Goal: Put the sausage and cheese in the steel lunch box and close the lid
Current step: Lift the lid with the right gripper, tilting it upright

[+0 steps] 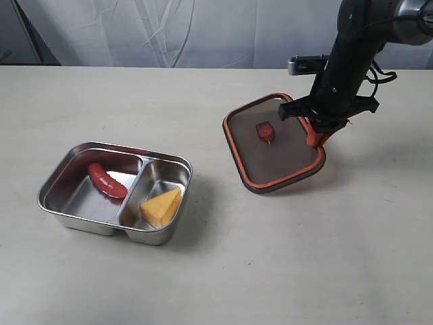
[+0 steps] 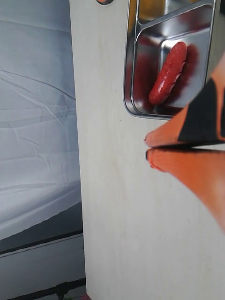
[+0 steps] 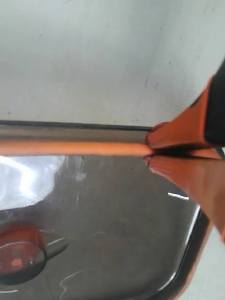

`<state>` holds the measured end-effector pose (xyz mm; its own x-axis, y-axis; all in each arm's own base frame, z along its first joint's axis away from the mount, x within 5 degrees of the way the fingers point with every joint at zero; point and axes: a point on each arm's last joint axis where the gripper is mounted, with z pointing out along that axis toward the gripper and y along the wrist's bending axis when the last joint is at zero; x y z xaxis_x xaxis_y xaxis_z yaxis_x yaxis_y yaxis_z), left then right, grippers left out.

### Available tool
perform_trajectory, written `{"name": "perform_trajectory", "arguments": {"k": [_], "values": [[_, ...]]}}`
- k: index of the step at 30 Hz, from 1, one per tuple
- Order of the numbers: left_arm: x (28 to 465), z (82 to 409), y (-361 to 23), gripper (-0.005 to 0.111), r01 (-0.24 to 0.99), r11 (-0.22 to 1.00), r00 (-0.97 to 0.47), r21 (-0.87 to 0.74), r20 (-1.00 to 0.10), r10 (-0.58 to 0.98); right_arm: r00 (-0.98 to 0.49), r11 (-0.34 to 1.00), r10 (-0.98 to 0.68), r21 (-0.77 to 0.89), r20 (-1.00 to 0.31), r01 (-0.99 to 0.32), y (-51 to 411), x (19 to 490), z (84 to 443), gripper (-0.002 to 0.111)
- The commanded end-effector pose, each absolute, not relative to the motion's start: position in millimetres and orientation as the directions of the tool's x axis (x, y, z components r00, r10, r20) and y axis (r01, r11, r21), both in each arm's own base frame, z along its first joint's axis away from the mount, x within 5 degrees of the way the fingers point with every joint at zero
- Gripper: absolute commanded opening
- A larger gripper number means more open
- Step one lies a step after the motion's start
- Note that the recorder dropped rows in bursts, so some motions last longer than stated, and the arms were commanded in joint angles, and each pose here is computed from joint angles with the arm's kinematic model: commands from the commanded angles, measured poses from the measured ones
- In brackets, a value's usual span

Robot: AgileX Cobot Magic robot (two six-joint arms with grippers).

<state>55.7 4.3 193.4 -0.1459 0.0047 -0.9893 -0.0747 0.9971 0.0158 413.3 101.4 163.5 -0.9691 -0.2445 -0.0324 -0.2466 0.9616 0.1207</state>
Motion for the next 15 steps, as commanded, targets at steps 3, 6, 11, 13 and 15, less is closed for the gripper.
{"name": "perform_trajectory", "arguments": {"k": [3,6,11,13,15], "values": [[55.4,192.2,4.2,0.0,-0.075,0.997,-0.144,0.006,-0.99,-0.004,-0.964,0.96,-0.265,0.097,-0.001,-0.264,96.4,408.3,160.2,-0.001],[55.4,192.2,4.2,0.0,-0.075,0.997,-0.144,0.006,-0.99,-0.004,-0.959,0.959,-0.279,0.067,0.038,-0.276,91.8,400.9,148.4,-0.001],[55.4,192.2,4.2,0.0,-0.075,0.997,-0.144,0.006,-0.99,-0.004,-0.961,0.96,-0.275,0.073,0.045,-0.271,92.3,400.5,140.4,-0.001],[55.4,192.2,4.2,0.0,-0.075,0.997,-0.144,0.006,-0.99,-0.004,-0.959,0.96,-0.276,0.073,0.07,-0.271,92.0,399.8,134.3,-0.001],[55.4,192.2,4.2,0.0,-0.075,0.997,-0.144,0.006,-0.99,-0.004,-0.953,0.957,-0.286,0.077,0.1,-0.279,91.8,398.7,127.2,-0.001]]}}
